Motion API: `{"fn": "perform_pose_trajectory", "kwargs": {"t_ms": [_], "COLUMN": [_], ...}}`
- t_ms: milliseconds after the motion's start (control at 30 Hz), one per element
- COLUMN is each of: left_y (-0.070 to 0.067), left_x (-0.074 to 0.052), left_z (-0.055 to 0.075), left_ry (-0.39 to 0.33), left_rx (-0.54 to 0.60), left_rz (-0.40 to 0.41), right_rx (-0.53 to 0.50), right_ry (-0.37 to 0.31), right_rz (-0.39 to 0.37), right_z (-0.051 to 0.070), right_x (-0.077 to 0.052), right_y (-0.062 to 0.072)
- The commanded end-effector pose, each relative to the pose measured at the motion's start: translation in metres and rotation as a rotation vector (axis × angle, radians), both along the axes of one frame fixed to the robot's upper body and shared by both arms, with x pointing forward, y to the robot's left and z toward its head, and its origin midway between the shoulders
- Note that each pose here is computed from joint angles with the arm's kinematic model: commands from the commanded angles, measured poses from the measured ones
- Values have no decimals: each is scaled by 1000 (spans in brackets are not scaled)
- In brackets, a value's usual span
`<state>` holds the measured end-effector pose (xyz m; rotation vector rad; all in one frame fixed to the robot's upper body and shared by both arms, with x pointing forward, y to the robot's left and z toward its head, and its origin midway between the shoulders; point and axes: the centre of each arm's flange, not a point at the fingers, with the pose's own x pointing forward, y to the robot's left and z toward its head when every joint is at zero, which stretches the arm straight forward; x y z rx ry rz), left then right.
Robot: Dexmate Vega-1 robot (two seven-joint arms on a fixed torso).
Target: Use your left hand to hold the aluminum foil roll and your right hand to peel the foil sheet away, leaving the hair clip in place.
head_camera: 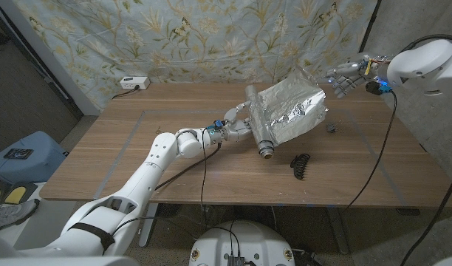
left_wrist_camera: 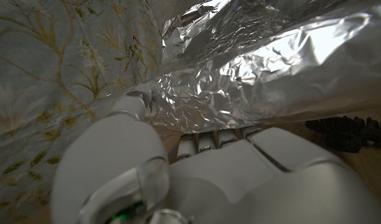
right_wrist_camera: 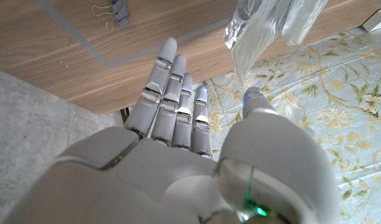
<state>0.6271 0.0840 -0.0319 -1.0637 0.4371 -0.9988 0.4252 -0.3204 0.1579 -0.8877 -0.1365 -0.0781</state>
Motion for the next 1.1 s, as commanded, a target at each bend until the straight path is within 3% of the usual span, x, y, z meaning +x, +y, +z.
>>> {"fn": "perform_pose_trajectory", "kwargs": {"t_ms": [33,667,1100], "left_y": [0,-3,-4], "left_x": [2,4,3], "left_z": [0,2,1], "left_ry": [1,-3,-5], "left_rx": [0,3,2], "left_rz": [9,7,-5], "right_rx": [15,36,22], "right_ry": [90,182,142], "right_rz": [143,270,206], "right_z": [-9,-25,-28], "right_x": [12,45,45], "right_y": [17,44,48]}}
